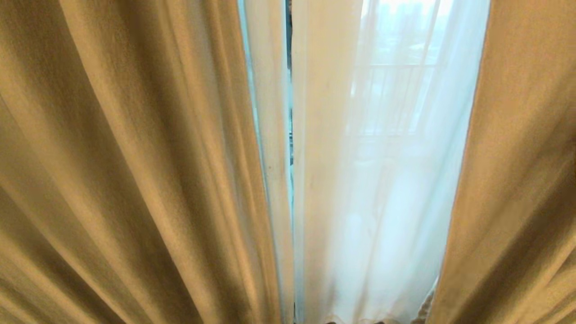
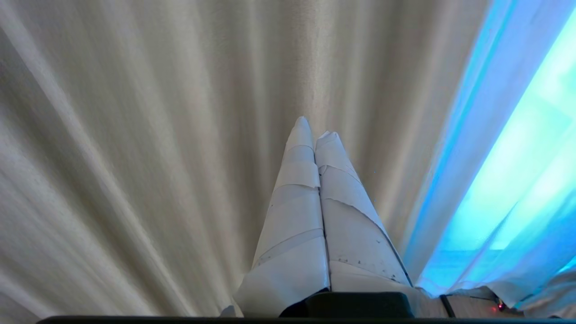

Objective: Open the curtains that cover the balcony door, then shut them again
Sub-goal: Pull the outer curtains open on both sides

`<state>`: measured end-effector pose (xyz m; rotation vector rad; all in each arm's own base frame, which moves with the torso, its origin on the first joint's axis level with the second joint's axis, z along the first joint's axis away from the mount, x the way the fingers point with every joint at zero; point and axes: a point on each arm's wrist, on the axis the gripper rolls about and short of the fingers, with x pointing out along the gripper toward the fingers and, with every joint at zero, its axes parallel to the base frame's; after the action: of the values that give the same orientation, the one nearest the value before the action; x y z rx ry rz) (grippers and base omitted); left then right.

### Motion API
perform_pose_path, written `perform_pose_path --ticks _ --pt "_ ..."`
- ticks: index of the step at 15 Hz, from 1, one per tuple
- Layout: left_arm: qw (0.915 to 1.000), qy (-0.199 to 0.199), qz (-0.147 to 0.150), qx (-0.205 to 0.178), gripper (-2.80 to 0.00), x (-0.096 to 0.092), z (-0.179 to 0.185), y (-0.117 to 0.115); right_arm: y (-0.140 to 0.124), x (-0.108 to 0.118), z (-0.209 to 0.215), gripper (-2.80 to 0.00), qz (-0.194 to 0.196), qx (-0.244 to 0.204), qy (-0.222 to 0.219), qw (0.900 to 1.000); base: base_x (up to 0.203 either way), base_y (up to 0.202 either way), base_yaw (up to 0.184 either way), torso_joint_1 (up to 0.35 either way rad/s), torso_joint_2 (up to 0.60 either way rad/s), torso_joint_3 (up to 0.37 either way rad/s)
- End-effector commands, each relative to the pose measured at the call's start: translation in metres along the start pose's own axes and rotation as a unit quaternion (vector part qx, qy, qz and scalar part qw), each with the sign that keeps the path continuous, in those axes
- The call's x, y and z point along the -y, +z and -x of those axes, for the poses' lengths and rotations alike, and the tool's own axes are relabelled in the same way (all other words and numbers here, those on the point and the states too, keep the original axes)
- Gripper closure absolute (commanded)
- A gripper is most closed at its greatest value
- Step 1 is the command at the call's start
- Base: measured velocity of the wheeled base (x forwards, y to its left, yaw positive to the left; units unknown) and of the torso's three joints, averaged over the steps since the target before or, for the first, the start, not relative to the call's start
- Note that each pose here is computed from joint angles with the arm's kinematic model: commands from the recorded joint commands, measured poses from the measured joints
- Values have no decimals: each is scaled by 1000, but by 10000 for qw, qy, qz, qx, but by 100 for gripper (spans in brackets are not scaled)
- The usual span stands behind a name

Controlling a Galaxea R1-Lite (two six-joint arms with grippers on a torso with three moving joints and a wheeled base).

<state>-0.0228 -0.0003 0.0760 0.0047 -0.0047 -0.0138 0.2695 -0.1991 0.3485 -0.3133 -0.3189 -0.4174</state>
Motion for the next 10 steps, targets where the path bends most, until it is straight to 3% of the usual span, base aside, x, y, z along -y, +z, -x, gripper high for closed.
perform_pose_path --ticks 1,10 --pt "10000 0 0 7 0 0 0 0 16 -11 14 0 -11 150 245 9996 0 0 0 0 0 0" --pt "10000 0 0 1 0 0 0 0 43 -64 53 0 -325 309 1077 9932 0 0 0 0 0 0"
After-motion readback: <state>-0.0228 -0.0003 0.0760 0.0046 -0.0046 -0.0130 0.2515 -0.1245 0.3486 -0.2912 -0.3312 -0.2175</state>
